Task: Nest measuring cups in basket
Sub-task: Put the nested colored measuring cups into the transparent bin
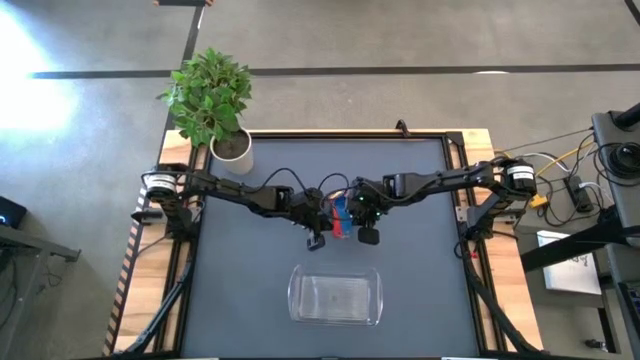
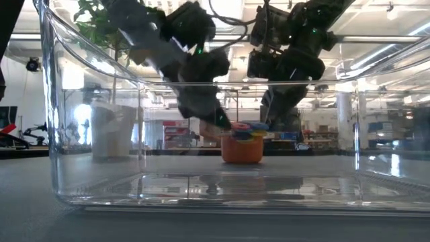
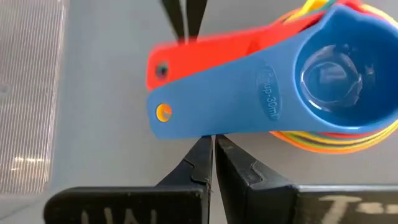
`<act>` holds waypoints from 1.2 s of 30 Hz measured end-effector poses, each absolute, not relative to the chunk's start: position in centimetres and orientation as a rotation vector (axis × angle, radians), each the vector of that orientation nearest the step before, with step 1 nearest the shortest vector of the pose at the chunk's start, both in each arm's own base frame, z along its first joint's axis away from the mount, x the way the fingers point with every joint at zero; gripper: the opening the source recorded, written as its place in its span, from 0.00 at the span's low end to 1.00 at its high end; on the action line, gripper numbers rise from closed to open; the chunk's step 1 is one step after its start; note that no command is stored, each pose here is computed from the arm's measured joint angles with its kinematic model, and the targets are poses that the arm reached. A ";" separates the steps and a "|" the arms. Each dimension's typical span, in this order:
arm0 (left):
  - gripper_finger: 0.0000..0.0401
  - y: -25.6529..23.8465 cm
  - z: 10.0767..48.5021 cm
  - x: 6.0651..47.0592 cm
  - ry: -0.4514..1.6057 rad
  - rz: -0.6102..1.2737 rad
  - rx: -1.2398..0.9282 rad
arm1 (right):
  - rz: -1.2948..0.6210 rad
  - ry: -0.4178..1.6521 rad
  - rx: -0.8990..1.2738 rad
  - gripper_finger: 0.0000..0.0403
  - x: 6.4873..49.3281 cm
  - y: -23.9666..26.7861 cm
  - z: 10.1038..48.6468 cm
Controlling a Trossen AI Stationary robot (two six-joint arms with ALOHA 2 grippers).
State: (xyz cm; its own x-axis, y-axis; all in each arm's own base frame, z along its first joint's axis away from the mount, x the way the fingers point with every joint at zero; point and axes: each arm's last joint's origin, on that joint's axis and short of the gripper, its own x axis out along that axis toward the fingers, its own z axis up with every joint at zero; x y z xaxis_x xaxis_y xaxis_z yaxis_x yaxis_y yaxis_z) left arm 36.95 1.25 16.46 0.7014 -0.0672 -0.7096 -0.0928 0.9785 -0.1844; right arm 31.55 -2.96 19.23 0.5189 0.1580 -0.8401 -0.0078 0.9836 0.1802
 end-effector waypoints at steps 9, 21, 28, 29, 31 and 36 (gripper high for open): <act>0.00 1.1 18.0 37.7 0.818 0.007 -0.203 | 0.099 0.987 0.158 0.02 31.8 -3.0 19.4; 0.00 0.9 17.3 37.2 0.881 0.037 -0.190 | 0.082 1.007 0.172 0.02 30.4 -2.9 21.1; 0.00 0.9 15.4 37.5 0.920 0.053 -0.215 | 0.081 1.060 0.175 0.02 30.8 -2.6 19.6; 0.00 0.9 15.3 37.6 0.913 0.052 -0.215 | 0.079 1.064 0.177 0.02 30.9 -2.6 19.4; 0.00 0.9 15.3 37.9 0.894 0.051 -0.215 | 0.077 1.056 0.178 0.02 31.2 -2.6 19.2; 0.00 0.9 14.9 38.6 0.852 0.041 -0.215 | 0.077 1.030 0.174 0.02 31.8 -2.7 18.7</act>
